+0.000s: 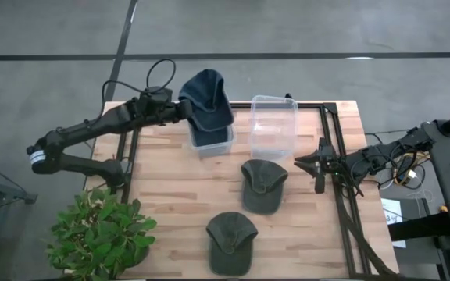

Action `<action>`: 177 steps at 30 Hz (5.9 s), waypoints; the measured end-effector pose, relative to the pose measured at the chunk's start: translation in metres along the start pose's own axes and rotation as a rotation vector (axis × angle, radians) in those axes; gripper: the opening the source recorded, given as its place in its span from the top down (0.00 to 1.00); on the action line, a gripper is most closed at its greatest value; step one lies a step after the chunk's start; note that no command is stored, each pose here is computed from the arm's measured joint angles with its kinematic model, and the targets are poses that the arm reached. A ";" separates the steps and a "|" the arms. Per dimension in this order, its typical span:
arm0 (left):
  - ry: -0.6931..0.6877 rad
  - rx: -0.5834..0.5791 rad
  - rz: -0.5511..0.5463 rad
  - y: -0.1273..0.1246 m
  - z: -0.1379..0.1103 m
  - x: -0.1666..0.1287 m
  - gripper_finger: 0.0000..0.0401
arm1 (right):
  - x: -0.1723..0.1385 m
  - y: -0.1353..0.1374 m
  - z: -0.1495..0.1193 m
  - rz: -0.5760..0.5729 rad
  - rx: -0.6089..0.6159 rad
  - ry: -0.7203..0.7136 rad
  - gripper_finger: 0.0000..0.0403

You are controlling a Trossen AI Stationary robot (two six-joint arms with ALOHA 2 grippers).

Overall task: Pick & Place hat
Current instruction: Put the blue cap into the left transparent bin

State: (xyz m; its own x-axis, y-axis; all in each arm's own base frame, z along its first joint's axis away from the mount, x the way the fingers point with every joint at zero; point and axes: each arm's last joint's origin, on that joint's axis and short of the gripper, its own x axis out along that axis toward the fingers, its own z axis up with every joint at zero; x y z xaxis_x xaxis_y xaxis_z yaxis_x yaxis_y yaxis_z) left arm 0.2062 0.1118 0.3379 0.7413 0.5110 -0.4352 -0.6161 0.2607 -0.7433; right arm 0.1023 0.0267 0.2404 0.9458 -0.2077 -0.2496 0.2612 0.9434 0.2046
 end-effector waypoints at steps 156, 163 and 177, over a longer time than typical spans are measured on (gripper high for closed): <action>-0.012 0.042 0.324 -0.060 0.006 0.048 0.69 | 0.000 0.001 0.000 0.039 0.006 0.008 0.83; -0.075 0.142 0.425 -0.044 0.014 0.081 0.69 | 0.000 0.001 0.000 0.038 0.020 0.007 0.83; 0.083 0.196 0.604 -0.008 -0.006 0.139 0.69 | 0.000 0.001 0.000 0.038 0.057 0.009 0.83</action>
State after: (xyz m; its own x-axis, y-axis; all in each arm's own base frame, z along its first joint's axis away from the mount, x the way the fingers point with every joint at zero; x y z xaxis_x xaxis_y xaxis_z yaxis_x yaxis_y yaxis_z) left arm 0.3157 0.1756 0.2806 0.2614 0.5517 -0.7920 -0.9631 0.0951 -0.2516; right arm 0.1026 0.0279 0.2409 0.9534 -0.1698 -0.2495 0.2364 0.9340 0.2679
